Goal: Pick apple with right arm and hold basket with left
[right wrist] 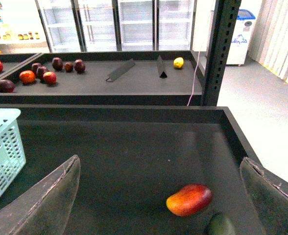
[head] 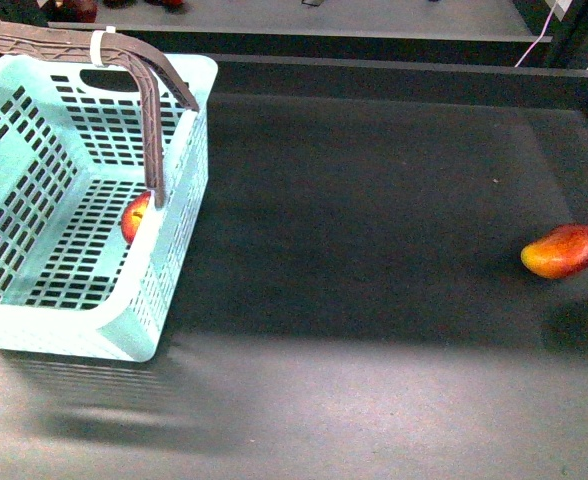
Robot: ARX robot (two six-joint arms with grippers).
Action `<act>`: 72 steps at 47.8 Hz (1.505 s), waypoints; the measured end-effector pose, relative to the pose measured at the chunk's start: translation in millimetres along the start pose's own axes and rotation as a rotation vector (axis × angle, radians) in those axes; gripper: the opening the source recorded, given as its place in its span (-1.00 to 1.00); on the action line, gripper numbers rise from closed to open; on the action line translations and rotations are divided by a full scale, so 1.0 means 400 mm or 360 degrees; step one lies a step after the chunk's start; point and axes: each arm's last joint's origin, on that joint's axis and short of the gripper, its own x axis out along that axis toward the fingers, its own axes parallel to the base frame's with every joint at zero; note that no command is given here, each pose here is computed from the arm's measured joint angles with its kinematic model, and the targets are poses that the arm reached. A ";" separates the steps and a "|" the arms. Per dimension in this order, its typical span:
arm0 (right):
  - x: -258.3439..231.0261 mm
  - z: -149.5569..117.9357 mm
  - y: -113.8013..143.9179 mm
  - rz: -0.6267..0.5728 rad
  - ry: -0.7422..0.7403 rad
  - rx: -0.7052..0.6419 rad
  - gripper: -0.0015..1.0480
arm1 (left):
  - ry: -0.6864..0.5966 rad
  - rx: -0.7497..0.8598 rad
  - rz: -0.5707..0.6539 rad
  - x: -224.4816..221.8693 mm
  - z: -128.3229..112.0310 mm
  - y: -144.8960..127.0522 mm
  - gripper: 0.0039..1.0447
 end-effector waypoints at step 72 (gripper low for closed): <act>0.000 0.000 0.000 -0.0001 0.0000 0.0000 0.83 | 0.0031 0.0004 0.0002 -0.134 -0.012 0.000 -0.94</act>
